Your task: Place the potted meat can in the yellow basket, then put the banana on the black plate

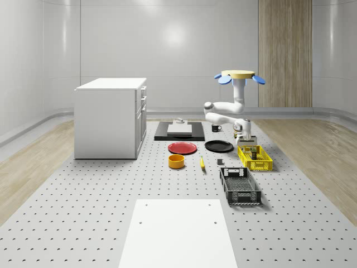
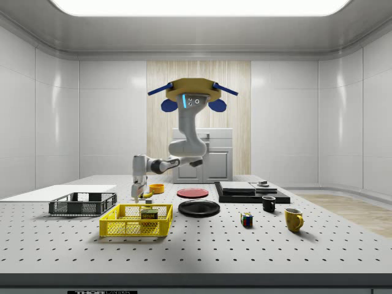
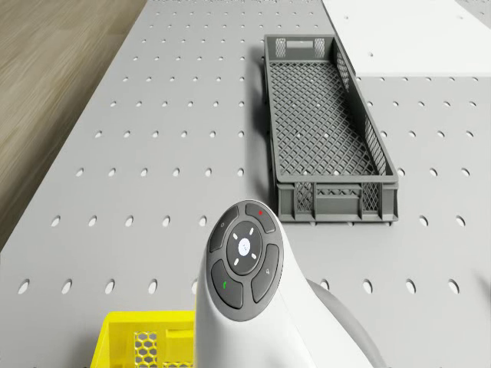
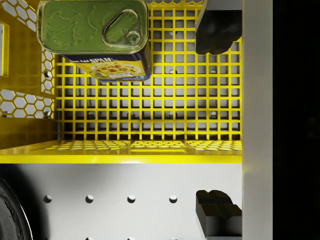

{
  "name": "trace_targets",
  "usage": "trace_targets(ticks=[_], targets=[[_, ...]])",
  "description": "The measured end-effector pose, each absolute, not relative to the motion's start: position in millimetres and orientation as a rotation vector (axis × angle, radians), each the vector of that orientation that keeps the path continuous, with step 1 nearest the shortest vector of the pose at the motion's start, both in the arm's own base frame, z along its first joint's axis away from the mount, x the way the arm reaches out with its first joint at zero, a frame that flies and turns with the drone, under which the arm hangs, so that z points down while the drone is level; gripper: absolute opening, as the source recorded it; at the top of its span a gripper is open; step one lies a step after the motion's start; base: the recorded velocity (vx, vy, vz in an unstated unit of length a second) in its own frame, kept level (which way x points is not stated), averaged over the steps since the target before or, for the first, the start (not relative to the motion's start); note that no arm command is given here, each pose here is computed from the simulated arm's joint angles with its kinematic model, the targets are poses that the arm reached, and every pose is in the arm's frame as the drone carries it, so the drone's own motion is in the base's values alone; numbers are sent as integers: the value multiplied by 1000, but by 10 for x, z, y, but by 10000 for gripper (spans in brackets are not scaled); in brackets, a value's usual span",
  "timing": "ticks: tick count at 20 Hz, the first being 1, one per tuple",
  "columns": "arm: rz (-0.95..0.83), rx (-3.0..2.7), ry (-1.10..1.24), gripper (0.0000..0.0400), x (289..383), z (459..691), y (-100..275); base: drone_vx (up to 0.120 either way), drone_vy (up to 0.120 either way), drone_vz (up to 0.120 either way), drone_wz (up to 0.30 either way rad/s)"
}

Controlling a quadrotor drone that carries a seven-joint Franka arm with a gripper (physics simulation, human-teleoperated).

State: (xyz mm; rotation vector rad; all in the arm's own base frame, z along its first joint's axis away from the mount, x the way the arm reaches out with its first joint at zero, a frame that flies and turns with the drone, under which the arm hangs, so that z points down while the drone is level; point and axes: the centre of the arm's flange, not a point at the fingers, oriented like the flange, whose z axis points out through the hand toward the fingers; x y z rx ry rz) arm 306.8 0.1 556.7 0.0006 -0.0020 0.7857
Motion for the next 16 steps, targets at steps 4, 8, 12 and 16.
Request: trace_targets(ticks=[4,8,12,16], targets=[[786,1,-2,400,3068,5567,1,120,-120,0,0],[786,1,-2,400,3068,5567,1,120,-120,0,0],[786,1,-2,400,3068,5567,1,120,-120,0,0],[786,1,-2,400,3068,5567,1,120,-120,0,0]])
